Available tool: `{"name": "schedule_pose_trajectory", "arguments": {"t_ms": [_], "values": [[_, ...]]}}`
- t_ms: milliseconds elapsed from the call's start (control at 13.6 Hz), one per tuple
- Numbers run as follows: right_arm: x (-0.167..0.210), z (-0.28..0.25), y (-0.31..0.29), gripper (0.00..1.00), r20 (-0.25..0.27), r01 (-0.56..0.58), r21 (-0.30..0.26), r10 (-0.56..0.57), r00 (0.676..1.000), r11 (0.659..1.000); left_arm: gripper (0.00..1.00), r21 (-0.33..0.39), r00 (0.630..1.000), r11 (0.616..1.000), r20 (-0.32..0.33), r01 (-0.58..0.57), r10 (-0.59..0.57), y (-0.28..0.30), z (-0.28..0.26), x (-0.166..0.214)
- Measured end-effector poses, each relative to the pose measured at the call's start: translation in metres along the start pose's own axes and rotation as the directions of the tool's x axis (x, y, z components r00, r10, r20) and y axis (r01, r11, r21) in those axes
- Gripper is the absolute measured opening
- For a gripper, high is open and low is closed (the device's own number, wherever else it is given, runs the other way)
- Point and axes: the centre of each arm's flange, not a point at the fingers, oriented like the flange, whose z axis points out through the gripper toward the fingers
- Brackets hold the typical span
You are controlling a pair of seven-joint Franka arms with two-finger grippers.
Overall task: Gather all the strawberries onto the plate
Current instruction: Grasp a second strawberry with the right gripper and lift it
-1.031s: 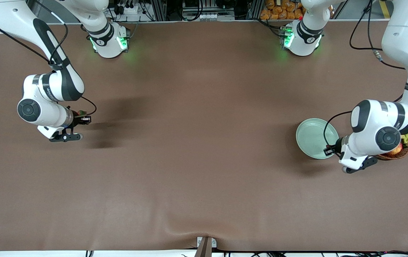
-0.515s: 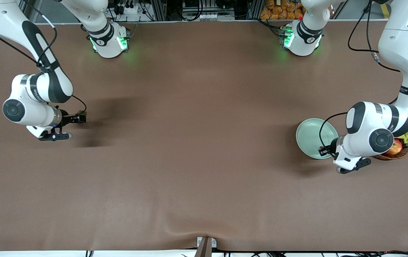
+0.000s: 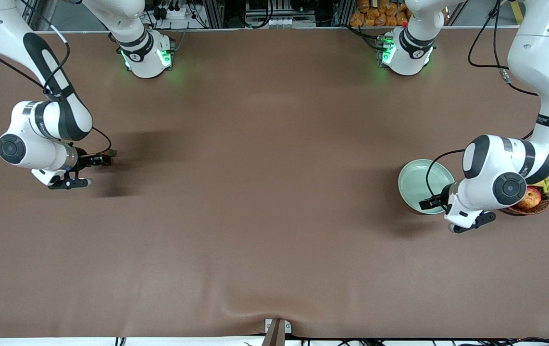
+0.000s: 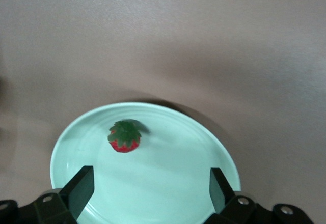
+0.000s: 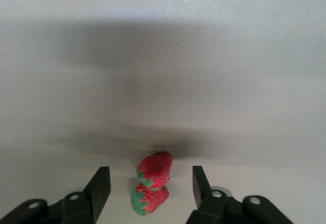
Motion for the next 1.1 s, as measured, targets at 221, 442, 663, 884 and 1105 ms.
{"name": "schedule_pose_trajectory", "arguments": {"t_ms": [221, 442, 663, 884, 1105], "values": [[0.0, 0.022, 0.007, 0.64, 0.006, 0.001, 0.023, -0.001, 1.0, 1.0, 1.0, 0.0, 0.999, 0.999, 0.013, 0.034, -0.034, 0.021, -0.011, -0.014], [0.001, 0.023, 0.003, 0.32, 0.005, 0.009, 0.024, -0.009, 1.0, 1.0, 1.0, -0.004, 0.997, 0.997, 0.021, 0.074, -0.074, 0.043, -0.019, -0.027], [0.01, -0.002, -0.006, 0.31, 0.03, 0.033, 0.02, -0.033, 0.999, 0.999, 1.0, -0.016, 0.993, 0.993, 0.025, 0.115, -0.115, 0.067, -0.027, -0.042], [0.034, -0.053, -0.051, 0.31, 0.04, 0.024, 0.082, -0.028, 0.999, 0.996, 1.0, -0.026, 0.991, 0.991, 0.029, 0.132, -0.131, 0.088, -0.034, -0.056], [0.058, -0.089, -0.147, 0.3, 0.011, -0.052, 0.139, 0.051, 0.999, 0.989, 1.0, -0.029, 0.989, 0.989, 0.031, 0.145, -0.144, 0.095, -0.036, -0.061]]}}
